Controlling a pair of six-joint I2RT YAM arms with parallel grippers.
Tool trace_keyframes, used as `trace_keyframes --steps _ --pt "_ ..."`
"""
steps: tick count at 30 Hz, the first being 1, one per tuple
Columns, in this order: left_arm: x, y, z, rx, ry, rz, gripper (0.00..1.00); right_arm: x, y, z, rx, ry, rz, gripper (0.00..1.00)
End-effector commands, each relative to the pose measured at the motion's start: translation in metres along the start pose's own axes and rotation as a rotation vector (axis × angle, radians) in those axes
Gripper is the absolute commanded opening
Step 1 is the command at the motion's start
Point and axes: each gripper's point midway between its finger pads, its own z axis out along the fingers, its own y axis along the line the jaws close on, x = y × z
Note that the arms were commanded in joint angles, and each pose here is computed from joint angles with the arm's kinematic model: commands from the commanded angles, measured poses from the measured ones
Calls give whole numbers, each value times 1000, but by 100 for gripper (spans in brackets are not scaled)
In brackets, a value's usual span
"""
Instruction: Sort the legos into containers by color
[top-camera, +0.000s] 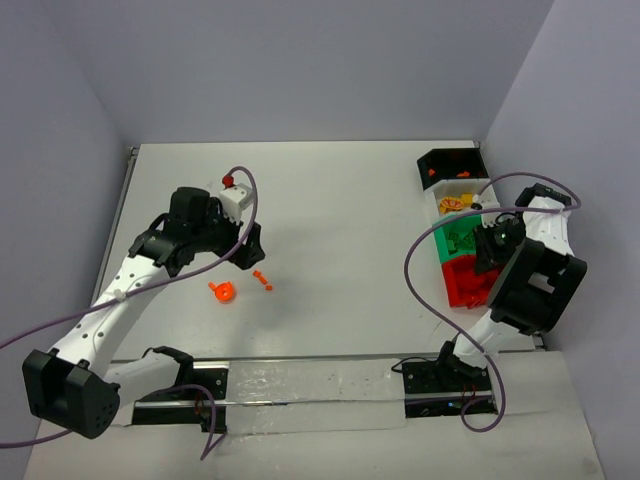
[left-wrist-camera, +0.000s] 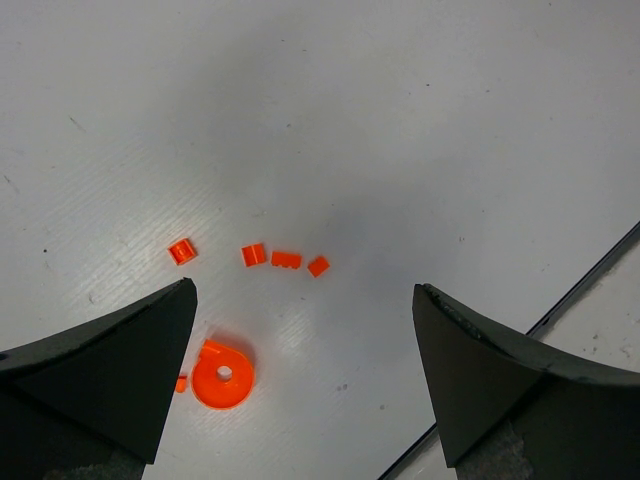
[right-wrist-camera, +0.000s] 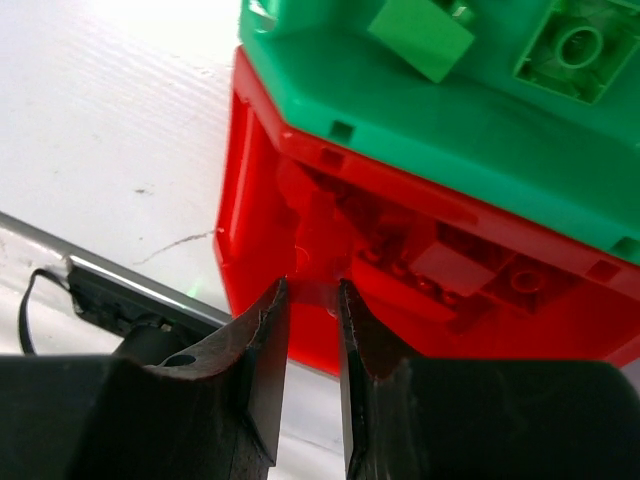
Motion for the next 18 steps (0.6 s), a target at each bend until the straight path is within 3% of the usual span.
trace_keyframes --steps 1,3,6,9,16,18 --pt "-6 4 -5 -24 -35 22 99 -3 -16 3 69 8 10 19" --pt "-2 4 -4 -20 -25 31 99 0 -19 4 89 21 12 28" --pt "3 1 -4 2 -8 40 99 1 -17 3 89 26 6 61" --pt "8 5 -5 -7 4 40 99 -2 -11 0 72 21 -3 74" --pt "20 34 -15 -108 50 9 98 -27 9 -30 52 -49 -49 80" --pt "36 46 -17 -155 103 17 94 -45 23 -45 44 -106 -78 82"
